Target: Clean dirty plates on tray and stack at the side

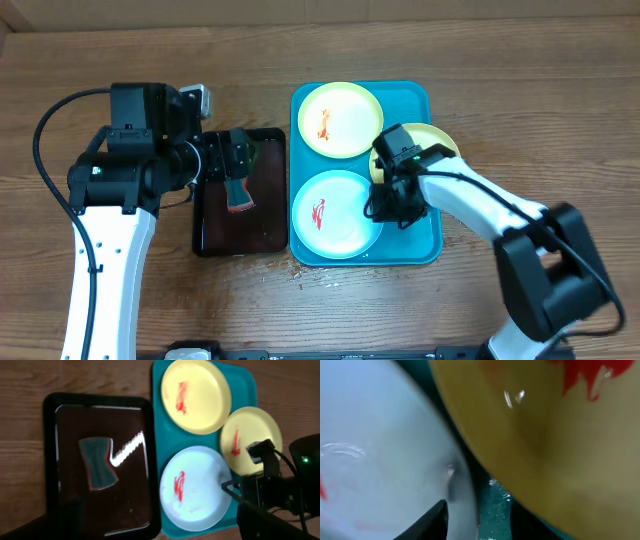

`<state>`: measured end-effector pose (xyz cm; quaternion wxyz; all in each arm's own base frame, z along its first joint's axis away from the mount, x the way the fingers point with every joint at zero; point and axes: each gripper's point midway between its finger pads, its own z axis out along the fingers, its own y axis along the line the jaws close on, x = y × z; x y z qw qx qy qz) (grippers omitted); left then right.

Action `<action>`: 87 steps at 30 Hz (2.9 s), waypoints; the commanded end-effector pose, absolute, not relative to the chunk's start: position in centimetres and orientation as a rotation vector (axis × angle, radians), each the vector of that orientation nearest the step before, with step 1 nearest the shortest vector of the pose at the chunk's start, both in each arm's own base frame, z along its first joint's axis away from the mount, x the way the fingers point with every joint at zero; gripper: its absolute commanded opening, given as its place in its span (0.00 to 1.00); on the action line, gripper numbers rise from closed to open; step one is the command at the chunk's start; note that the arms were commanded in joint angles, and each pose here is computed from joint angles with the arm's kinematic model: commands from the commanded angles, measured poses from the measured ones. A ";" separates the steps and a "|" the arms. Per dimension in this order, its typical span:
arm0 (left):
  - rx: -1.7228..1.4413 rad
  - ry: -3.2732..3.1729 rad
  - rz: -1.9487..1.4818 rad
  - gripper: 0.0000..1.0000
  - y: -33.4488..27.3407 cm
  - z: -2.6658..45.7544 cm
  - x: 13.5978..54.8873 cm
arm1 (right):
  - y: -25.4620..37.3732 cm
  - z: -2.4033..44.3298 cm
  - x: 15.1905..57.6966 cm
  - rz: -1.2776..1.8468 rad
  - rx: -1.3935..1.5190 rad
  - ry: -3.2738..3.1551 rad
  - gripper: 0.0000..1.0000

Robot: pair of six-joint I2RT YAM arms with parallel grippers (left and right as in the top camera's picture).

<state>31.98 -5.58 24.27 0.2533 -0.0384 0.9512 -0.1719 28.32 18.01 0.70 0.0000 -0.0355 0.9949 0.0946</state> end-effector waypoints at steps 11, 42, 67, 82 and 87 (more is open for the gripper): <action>-0.304 2.812 -0.301 0.75 -3.7 15.9 32.7 | 17.5 0.4 29.7 0.243 0.050 3.081 0.04; -0.472 3.105 -0.125 0.04 -4.2 2.7 36.2 | 16.9 0.3 29.5 0.191 0.044 3.091 0.05; -0.316 3.117 -0.032 0.51 -5.2 1.5 35.9 | 16.8 0.3 29.4 0.188 0.044 3.095 0.05; -0.292 3.132 -0.090 0.04 -6.5 4.0 36.4 | 16.8 0.3 29.4 0.187 0.044 3.096 0.06; -0.192 3.101 -0.106 0.04 -9.1 7.6 37.7 | 16.9 0.3 29.4 0.188 0.044 3.094 0.06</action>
